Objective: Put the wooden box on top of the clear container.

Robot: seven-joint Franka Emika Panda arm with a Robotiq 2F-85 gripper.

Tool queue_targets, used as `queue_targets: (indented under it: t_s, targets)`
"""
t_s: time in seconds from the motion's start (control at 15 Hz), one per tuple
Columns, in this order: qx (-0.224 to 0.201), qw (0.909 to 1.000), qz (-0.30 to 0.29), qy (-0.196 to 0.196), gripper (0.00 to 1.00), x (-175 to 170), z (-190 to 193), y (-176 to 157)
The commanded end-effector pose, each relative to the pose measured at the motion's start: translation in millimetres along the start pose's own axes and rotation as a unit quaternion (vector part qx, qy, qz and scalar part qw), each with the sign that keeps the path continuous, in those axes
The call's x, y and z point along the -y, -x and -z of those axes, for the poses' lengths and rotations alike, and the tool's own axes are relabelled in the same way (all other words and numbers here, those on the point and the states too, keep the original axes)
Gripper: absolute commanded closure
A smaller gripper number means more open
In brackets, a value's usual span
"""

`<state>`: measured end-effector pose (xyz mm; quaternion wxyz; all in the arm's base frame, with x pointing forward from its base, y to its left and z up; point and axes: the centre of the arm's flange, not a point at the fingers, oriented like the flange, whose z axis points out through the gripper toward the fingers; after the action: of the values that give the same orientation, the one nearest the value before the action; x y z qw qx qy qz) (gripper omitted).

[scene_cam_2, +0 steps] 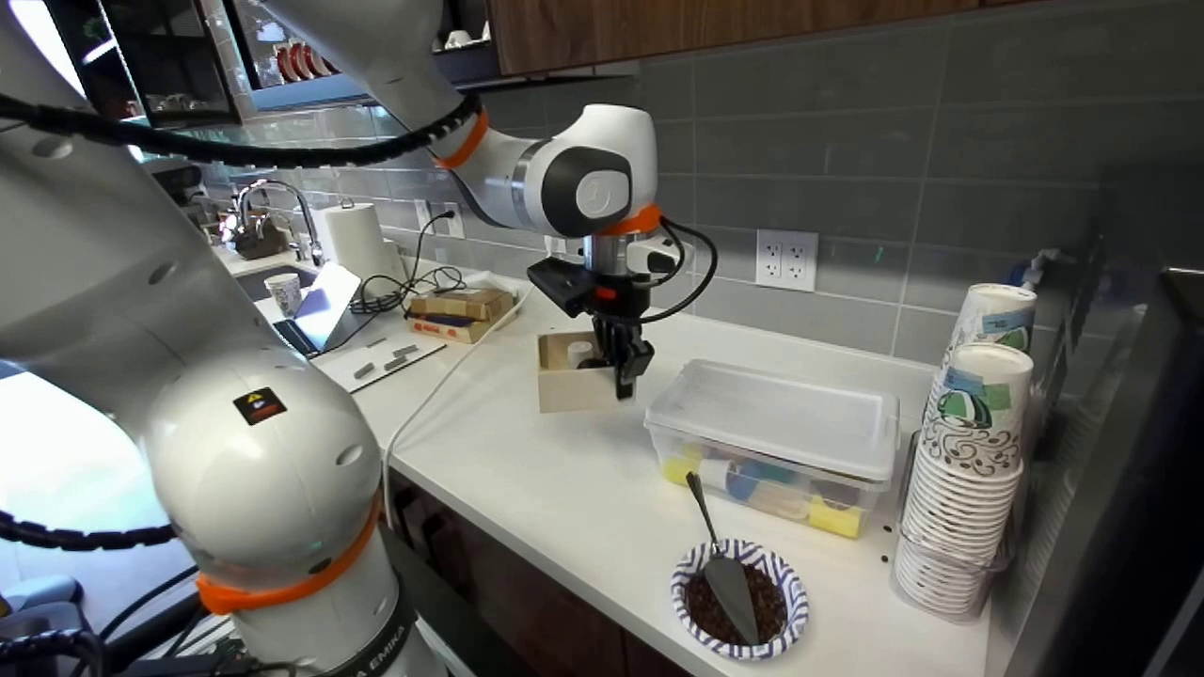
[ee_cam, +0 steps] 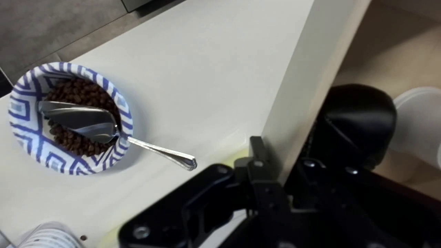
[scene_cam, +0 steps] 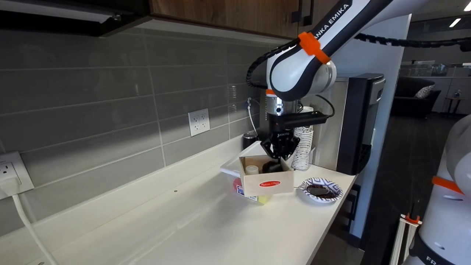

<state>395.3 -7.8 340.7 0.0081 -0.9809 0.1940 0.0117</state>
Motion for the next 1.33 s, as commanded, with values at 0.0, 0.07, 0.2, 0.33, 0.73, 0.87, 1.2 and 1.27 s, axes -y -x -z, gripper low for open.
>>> queue_targets:
  t_s: [0.0, 0.07, 0.2, 0.33, 0.73, 0.87, 1.2, 1.27]
  targets:
    - [-0.022, 0.9983, -0.041, 0.035, 0.96, -19.6, 25.4, -21.9]
    - [-0.030, 0.9968, -0.056, 0.049, 0.96, -29.1, 26.0, -30.5]
    - [-0.036, 0.9932, -0.088, 0.068, 0.96, -49.1, 23.7, -45.3]
    - [-0.041, 0.9883, -0.122, 0.081, 0.96, -68.2, 19.4, -58.4]
    - [-0.048, 0.9704, -0.218, 0.092, 0.96, -103.5, 2.4, -94.8]
    - [-0.048, 0.9644, -0.248, 0.080, 0.96, -111.1, -5.5, -106.7]
    - [-0.042, 0.9471, -0.312, 0.061, 0.96, -130.7, -29.3, -132.6]
    - [-0.039, 0.9438, -0.324, 0.055, 0.96, -133.4, -32.9, -136.9]
